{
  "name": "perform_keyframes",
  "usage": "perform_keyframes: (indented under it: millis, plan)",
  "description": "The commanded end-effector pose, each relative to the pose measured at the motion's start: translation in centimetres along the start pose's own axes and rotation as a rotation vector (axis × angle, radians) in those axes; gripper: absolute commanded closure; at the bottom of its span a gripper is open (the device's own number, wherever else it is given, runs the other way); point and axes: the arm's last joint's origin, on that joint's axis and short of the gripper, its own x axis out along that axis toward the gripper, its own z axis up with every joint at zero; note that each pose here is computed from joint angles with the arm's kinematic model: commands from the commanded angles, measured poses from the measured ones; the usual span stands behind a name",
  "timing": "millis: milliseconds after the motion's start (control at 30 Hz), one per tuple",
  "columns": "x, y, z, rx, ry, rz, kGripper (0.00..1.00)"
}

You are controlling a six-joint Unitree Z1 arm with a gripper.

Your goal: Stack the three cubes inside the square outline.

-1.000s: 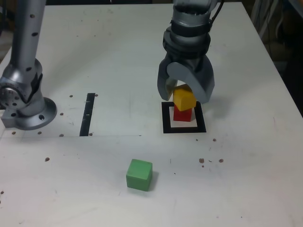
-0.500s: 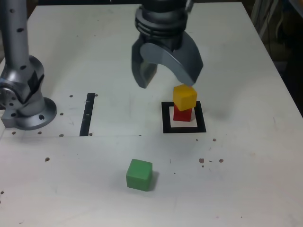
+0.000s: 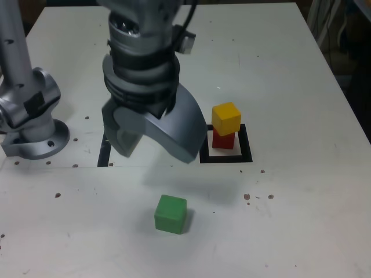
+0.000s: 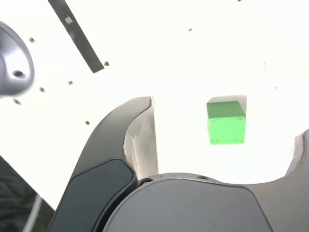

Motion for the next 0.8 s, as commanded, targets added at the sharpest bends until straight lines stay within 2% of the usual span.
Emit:
perform_keyframes:
  millis: [0, 100, 167, 267, 400, 767]
  plan:
    - [1.1, -0.8, 0.7, -0.008, 0.007, -0.020, 0.02]
    - [2.2, -1.8, 1.2, -0.032, -0.008, -0.056, 0.01]
    - [2.4, -2.4, 1.2, -0.055, -0.017, -0.064, 0.00]
    - [2.7, -3.1, 1.1, -0.091, -0.011, -0.059, 0.00]
    - [3.9, -3.5, 1.3, -0.123, 0.022, -0.045, 0.00]
    - [5.3, -4.2, 2.9, -0.134, 0.052, -0.041, 0.05]
